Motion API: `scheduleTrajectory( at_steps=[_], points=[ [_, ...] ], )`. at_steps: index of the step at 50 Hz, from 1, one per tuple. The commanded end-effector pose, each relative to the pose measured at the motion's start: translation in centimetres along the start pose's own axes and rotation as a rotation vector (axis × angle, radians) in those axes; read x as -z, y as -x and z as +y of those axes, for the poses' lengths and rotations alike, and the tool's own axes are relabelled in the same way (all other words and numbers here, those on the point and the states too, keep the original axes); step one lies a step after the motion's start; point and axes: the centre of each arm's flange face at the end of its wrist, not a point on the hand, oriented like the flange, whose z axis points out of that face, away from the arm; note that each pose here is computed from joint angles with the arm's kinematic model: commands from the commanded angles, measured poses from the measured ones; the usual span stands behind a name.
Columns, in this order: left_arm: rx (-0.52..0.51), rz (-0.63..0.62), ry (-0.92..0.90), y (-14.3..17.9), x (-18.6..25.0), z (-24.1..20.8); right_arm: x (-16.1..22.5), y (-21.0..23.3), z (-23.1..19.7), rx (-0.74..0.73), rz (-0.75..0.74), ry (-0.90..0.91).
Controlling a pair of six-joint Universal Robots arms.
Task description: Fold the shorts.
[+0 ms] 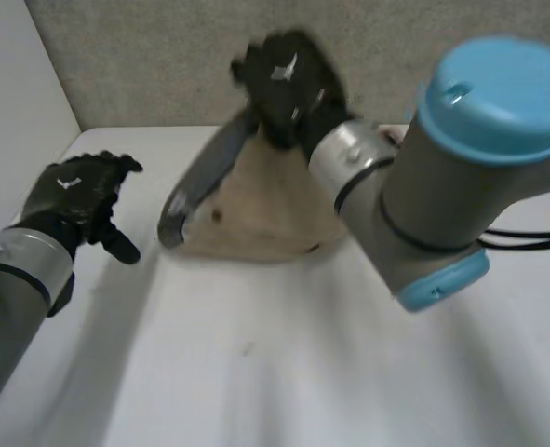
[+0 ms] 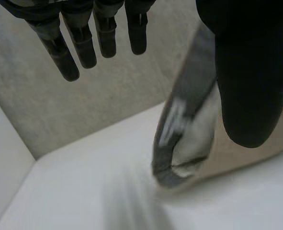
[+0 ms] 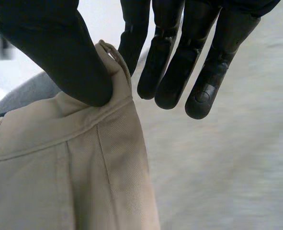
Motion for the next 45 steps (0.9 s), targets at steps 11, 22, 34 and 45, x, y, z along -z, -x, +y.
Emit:
scheduleTrajectory(
  at_steps=[11, 22, 34, 45],
  points=[
    [0.007, -0.030, -0.052, 0.9, 0.6, -1.3, 4.9, -14.6, 12.9, 0.050, 0.459, 0.486],
    [0.002, -0.011, -0.019, 0.4, 0.7, -0.2, 13.4, -15.6, 20.8, 0.123, 0.285, 0.997],
    [-0.002, 0.001, 0.001, 0.0, 0.5, 0.4, 10.8, -17.9, 13.2, 0.176, 0.387, 0.725],
    [-0.002, 0.002, -0.007, -0.1, 0.4, 0.5, 3.8, -14.6, 9.6, -0.022, 0.215, 0.416]
  ],
)
